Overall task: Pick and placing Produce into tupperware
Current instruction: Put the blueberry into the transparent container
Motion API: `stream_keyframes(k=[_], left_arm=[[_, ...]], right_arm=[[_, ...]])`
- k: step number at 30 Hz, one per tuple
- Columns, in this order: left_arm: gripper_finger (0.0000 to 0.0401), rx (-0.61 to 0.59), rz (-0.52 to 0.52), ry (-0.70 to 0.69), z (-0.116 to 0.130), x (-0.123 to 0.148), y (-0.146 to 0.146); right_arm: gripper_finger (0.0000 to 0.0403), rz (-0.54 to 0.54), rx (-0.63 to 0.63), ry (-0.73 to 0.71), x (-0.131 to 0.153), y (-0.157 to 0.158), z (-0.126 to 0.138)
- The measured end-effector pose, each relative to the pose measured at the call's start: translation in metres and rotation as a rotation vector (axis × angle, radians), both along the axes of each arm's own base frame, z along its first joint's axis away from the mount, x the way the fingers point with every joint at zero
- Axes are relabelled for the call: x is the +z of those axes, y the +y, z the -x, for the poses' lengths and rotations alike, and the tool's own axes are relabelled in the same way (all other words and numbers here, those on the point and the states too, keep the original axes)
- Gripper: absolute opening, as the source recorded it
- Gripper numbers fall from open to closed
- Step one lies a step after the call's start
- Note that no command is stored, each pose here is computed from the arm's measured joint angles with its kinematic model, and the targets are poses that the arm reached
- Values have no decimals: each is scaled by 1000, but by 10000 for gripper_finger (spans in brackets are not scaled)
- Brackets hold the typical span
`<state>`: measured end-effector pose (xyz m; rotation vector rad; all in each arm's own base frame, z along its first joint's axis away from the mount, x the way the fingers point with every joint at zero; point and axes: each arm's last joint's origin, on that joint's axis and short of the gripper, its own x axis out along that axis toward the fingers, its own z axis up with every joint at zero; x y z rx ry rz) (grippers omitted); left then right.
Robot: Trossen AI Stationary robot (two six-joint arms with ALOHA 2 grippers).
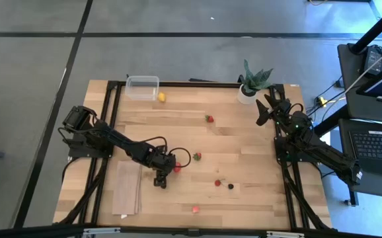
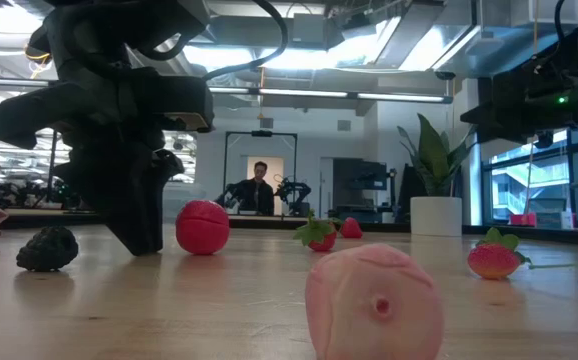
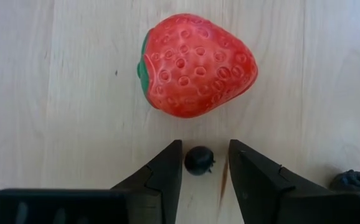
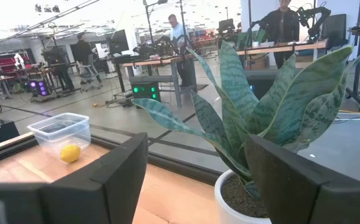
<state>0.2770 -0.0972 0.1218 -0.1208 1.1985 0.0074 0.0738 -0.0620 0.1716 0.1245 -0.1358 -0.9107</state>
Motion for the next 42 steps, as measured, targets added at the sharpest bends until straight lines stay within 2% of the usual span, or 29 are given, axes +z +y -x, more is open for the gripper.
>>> stream_keyframes(k=[7, 18, 25, 32, 36, 42], left_arm=[[103, 7, -27, 1, 1, 0, 0], [43, 10, -25, 1, 2, 1, 1], [39, 23, -10, -20, 11, 22, 8], [39, 198, -116, -141, 25, 69, 44], [35, 360, -214, -268, 34, 98, 74], [49, 651, -368, -425, 55, 133, 121]], right_arm=[[269, 0, 0, 0, 0, 0, 0], [269, -1, 0, -2, 0, 0, 0], [269, -2, 0, -2, 0, 0, 0], [269, -3, 0, -3, 0, 0, 0], [269, -3, 0, -3, 0, 0, 0], [269, -3, 0, -3, 0, 0, 0]])
